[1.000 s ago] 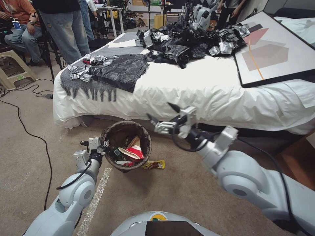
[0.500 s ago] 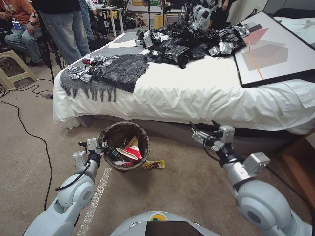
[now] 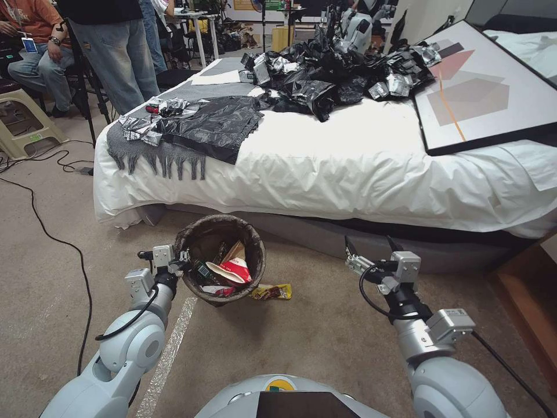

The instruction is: Pick up the trash bin, then pick up the garbage from the floor and place it into the trash bin.

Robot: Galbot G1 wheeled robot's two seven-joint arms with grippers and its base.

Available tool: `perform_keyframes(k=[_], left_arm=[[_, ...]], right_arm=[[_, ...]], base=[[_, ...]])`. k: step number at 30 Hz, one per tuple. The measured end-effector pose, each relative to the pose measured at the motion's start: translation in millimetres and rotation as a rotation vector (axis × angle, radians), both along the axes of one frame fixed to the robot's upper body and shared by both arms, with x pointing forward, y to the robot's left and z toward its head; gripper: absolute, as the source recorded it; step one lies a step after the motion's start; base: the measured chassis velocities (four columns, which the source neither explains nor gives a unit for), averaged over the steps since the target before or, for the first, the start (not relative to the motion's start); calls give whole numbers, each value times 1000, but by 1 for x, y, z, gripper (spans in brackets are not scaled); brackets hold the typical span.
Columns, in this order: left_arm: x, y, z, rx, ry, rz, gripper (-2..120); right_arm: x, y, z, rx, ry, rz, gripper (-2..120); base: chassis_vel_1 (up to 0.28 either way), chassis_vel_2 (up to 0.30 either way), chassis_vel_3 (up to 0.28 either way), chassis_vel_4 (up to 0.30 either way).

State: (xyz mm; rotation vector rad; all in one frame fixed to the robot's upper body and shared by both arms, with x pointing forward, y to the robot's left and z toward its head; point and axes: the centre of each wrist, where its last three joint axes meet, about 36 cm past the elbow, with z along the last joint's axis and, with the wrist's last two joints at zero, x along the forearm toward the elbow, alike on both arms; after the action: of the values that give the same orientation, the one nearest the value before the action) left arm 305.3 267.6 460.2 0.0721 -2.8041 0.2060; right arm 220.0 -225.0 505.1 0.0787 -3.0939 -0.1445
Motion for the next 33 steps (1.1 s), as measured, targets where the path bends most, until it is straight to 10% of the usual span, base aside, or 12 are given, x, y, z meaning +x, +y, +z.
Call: perform_keyframes(k=[14,33], left_arm=[[0,-2,-1,0,1,-7,5],[0,8,1,13,-12,31,5]], right_arm=[[4,1,2,-4,3,46,100],[76,-7,-19,-156,116,412,100]], base=[[0,0,0,0],[0,0,0,0]])
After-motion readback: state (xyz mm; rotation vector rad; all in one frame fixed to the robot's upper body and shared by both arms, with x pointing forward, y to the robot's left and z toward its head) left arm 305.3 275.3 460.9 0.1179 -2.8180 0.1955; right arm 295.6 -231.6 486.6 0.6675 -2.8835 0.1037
